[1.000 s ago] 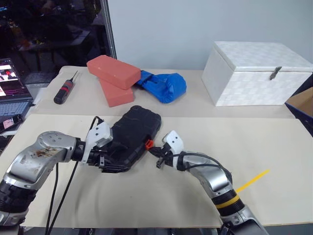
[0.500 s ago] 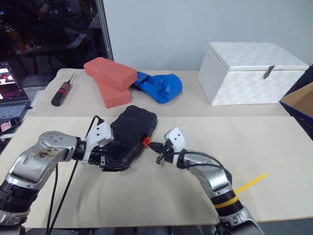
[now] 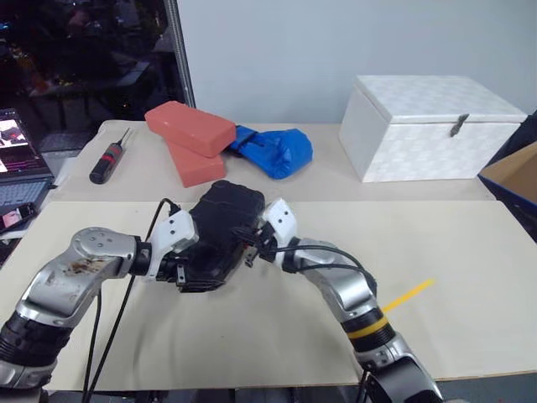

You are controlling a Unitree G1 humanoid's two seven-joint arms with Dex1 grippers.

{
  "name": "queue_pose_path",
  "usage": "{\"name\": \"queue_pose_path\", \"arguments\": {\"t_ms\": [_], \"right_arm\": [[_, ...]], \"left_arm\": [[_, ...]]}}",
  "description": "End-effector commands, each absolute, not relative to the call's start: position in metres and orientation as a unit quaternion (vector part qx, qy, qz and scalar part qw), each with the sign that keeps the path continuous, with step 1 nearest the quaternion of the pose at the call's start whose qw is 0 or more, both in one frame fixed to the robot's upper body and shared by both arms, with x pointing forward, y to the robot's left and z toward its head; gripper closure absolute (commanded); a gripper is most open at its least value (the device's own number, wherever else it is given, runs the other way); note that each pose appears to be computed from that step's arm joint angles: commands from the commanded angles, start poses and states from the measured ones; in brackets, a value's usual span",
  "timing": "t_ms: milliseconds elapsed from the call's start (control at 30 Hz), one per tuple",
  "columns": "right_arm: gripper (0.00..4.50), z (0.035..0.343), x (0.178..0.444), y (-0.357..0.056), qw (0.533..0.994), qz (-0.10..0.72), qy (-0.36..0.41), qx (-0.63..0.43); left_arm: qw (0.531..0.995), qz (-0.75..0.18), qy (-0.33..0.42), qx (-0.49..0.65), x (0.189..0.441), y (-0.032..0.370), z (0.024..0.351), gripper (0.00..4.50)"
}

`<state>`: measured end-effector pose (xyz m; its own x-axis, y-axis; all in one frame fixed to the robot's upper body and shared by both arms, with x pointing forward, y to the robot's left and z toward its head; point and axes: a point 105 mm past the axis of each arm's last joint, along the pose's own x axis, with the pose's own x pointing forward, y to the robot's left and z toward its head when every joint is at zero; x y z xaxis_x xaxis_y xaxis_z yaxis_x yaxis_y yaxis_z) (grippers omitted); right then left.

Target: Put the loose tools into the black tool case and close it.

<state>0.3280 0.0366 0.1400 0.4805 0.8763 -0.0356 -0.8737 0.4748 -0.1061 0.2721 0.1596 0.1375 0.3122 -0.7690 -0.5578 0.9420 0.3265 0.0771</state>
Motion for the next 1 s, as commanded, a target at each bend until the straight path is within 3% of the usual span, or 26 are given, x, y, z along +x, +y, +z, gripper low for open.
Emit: {"name": "queue_pose_path", "arguments": {"t_ms": [33, 133, 233, 400, 533, 700, 867, 1000], "right_arm": [[4.43, 0.151, 0.328, 0.034, 0.856, 0.512, -0.047, -0.061], [4.43, 0.169, 0.321, 0.021, 0.858, 0.504, -0.086, -0.049], [4.43, 0.182, 0.304, -0.018, 0.857, 0.503, -0.100, -0.048], [3.09, 0.177, 0.279, -0.062, 0.853, 0.511, -0.063, -0.078], [1.61, 0.176, 0.248, -0.106, 0.845, 0.523, -0.017, -0.113], [0.06, 0.173, 0.229, -0.153, 0.850, 0.499, 0.021, -0.167], [0.06, 0.167, 0.214, -0.187, 0.855, 0.472, 0.053, -0.207], [0.06, 0.169, 0.212, -0.195, 0.857, 0.464, 0.057, -0.217]], "left_arm": [[0.779, -0.546, 0.259, 0.169, 0.262, 0.161, 0.110, 0.00], [0.794, -0.553, 0.198, 0.157, 0.262, 0.156, 0.126, 0.00], [0.834, -0.539, 0.104, 0.057, 0.261, 0.154, 0.156, 0.00], [0.849, -0.523, 0.072, 0.008, 0.252, 0.160, 0.171, 0.00], [0.865, -0.497, 0.065, -0.014, 0.234, 0.169, 0.173, 0.00], [0.875, -0.472, 0.103, 0.014, 0.208, 0.191, 0.163, 0.00], [0.892, -0.427, 0.134, 0.059, 0.193, 0.212, 0.149, 0.00], [0.897, -0.417, 0.145, 0.032, 0.188, 0.220, 0.142, 0.00]]}}
